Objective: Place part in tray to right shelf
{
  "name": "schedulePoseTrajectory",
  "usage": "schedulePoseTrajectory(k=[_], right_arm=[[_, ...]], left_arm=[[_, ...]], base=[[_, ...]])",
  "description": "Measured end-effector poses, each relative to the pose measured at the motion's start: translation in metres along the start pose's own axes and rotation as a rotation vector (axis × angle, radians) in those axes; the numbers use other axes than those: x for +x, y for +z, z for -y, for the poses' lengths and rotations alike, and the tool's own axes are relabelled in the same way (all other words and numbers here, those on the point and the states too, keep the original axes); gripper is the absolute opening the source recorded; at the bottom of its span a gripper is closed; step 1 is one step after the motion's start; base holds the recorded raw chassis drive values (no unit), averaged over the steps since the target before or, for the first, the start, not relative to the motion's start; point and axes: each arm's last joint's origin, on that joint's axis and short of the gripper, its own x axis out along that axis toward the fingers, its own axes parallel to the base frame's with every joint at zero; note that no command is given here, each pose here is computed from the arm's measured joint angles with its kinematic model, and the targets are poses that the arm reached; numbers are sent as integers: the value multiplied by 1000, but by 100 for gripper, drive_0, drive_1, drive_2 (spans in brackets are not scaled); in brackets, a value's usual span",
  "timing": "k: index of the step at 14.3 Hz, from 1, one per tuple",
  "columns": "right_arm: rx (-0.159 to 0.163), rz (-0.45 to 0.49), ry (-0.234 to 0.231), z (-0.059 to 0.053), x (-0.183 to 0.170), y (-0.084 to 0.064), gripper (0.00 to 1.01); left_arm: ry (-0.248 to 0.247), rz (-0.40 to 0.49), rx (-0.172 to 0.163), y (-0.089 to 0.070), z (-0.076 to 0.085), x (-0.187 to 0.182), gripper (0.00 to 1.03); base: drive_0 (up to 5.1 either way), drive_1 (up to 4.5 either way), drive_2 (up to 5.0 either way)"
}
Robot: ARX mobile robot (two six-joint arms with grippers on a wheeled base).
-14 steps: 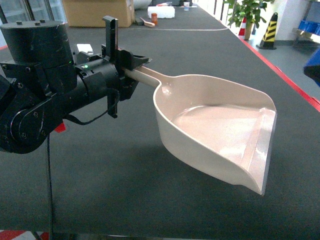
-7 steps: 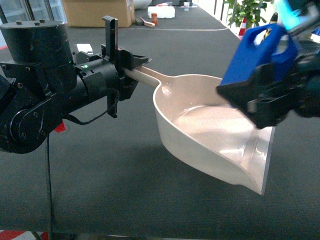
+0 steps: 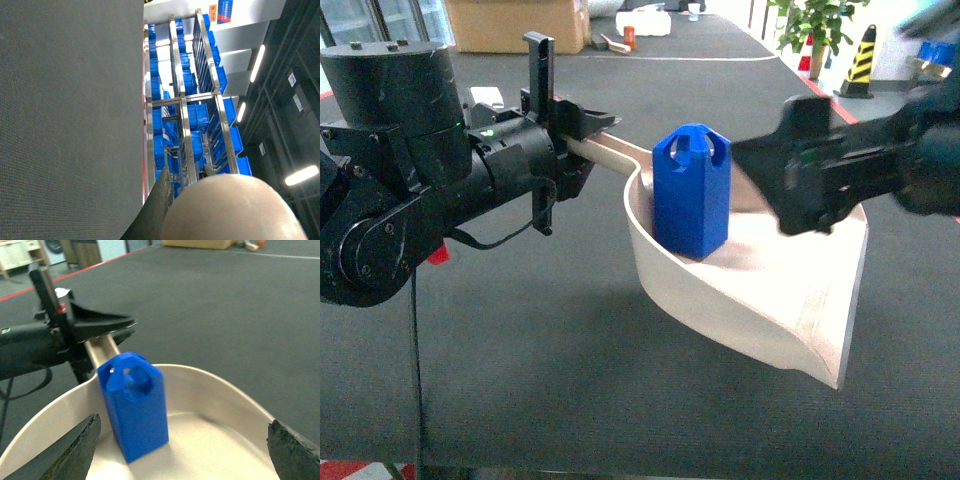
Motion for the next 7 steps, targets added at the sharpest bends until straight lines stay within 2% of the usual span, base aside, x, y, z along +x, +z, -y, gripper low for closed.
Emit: schedulePoseTrajectory(k=[1,3,5,7], right_arm=[[3,23,-40,4,-18,7,98],[2,38,-73,5,-28,10,98],[4,61,-203,5,-77,23,98],[0,120,-317,-2,-127,41,98]], left_arm=[[2,-2,-1,0,0,0,12],[0,-1,-1,0,0,0,12],[0,-2,-1,0,0,0,12],[0,-1,-1,0,0,0,12]], base=[[0,0,0],[0,0,0],[0,0,0],[0,0,0]])
